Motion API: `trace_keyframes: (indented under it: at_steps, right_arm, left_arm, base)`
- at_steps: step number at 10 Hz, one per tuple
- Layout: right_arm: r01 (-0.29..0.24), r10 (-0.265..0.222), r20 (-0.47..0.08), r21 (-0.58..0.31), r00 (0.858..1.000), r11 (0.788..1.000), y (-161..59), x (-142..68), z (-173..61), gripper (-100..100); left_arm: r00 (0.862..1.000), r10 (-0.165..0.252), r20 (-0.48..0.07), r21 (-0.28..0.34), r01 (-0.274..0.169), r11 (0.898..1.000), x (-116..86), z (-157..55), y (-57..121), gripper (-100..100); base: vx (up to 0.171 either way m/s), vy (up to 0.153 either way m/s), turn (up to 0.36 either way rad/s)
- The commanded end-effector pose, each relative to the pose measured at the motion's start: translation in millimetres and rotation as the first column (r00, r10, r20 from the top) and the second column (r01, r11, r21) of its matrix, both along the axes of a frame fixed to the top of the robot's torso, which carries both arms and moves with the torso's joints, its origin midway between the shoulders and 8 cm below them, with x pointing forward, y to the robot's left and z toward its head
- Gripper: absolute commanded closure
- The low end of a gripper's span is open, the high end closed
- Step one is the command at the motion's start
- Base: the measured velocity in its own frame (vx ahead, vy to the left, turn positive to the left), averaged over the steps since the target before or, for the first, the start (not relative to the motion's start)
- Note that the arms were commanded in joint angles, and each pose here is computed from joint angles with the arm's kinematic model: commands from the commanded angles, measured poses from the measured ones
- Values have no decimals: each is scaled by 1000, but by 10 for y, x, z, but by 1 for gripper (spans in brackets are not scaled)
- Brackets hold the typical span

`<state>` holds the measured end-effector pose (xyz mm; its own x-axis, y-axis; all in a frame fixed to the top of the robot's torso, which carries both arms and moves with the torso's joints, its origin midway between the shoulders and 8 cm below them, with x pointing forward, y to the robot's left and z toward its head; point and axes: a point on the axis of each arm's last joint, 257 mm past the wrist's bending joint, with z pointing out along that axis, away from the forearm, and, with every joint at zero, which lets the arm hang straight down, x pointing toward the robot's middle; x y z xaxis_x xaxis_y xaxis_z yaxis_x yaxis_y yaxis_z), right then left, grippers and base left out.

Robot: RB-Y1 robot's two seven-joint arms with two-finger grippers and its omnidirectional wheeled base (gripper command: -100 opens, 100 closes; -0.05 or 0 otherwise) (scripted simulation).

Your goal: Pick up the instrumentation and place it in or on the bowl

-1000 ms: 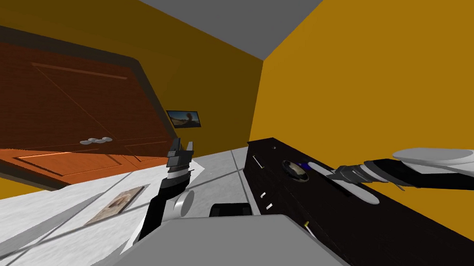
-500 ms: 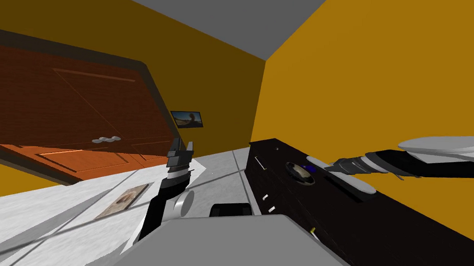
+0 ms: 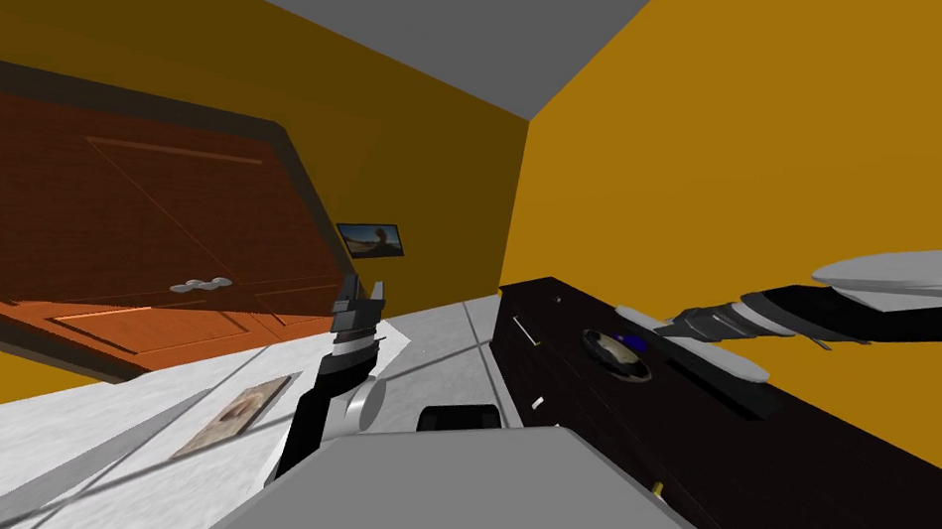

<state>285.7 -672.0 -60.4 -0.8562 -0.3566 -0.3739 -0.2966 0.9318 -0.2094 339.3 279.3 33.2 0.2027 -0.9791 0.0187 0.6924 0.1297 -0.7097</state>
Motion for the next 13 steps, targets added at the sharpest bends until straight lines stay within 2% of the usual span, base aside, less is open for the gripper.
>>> trace_keyframes:
  at_steps: [1,3,5,6,8,10,11,13]
  right_arm:
    - [2,-2,-40,4,999,1000,9,-101,-61,100]
    - [5,-2,-104,22,995,1000,30,-283,-229,100]
    - [11,0,-195,56,981,998,78,-556,-486,100]
    - [13,2,-216,64,976,998,90,-621,-543,100]
    - [18,8,-288,87,958,996,126,-857,-720,100]
    - [17,8,-285,86,958,996,137,-871,-710,100]
    - [18,8,-288,90,957,996,147,-880,-721,-100]
    - [18,8,-288,90,958,996,147,-880,-721,-100]
  left_arm:
    - [1000,0,0,0,0,1000,0,0,0,0]
    - [1000,0,0,0,0,1000,0,0,0,0]
    - [1000,0,0,0,0,1000,0,0,0,0]
    - [1000,0,0,0,0,1000,0,0,0,0]
    - [1000,0,0,0,0,1000,0,0,0,0]
    - [1000,0,0,0,0,1000,0,1,0,0]
    - [1000,0,0,0,0,1000,0,1,0,0]
    - [1000,0,0,0,0,1000,0,1,0,0]
  base:
    - [177,118,-81]
    - [159,69,-68]
    - [147,50,-80]
    - [173,49,-61]
    - [135,39,-63]
    - [48,25,-23]
    - [6,3,2]
    - [0,0,0]
